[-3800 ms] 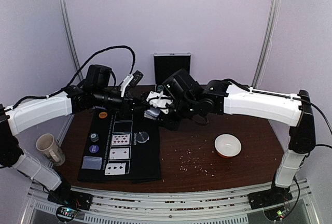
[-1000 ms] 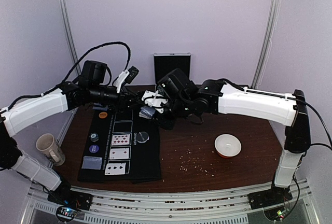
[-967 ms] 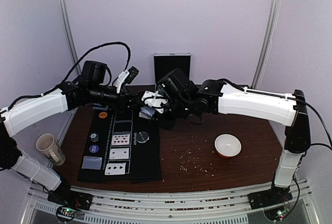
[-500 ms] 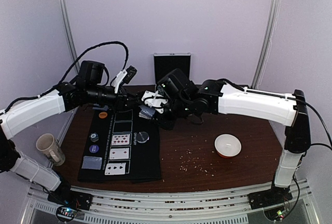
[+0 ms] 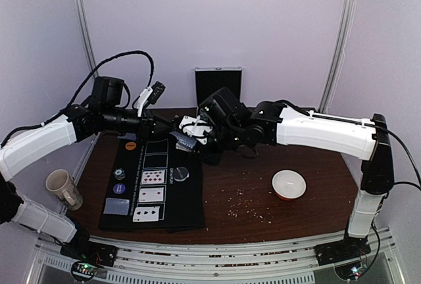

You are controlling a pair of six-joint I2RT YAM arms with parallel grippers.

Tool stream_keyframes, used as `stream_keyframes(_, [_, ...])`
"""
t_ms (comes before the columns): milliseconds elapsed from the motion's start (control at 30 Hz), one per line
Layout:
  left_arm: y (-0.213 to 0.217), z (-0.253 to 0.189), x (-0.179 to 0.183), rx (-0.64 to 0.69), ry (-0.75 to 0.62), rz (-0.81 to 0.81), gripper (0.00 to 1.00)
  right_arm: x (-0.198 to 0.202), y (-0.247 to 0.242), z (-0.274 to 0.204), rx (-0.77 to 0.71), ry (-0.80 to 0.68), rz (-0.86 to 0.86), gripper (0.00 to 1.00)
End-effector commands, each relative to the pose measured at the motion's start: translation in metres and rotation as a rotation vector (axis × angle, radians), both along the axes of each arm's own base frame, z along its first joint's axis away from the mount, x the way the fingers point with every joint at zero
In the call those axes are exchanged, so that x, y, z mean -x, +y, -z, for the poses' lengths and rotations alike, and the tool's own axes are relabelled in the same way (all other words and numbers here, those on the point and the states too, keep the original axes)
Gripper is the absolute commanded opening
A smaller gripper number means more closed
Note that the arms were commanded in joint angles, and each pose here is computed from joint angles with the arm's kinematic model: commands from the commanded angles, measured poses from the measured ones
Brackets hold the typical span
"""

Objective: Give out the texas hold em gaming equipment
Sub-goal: Pick up the poker card from the face-down deck piles, then place the poker card in the community card area.

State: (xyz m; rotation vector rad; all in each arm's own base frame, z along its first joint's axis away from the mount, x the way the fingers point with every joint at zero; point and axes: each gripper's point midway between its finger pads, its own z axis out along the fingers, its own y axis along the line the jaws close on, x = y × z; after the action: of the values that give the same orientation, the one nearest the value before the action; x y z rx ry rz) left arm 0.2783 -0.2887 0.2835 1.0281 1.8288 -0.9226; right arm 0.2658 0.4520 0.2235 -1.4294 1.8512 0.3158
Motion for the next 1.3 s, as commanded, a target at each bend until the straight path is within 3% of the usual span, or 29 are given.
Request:
stream_keyframes(0, [0.004, -0.018, 0.003, 0.080, -0.021, 0.030, 0.00, 0.003, 0.002, -0.001, 0.001, -0.003, -0.007, 0.47])
stream_keyframes(533, [0.032, -0.044, -0.004, 0.182, 0.005, 0.001, 0.00, 0.000, -0.003, 0.003, 0.016, -0.009, 0.013, 0.46])
stream_keyframes(800, [0.079, -0.055, -0.036, 0.217, 0.043, -0.156, 0.00, 0.000, -0.005, 0.008, 0.028, -0.006, 0.016, 0.46])
stream_keyframes(1000, [0.117, -0.006, -0.080, 0.231, 0.223, -0.362, 0.00, 0.001, -0.005, 0.007, 0.024, -0.005, 0.013, 0.46])
stream_keyframes(1267, [0.134, 0.121, -0.117, 0.159, 0.503, -0.519, 0.00, 0.002, -0.009, 0.007, 0.020, -0.005, 0.017, 0.46])
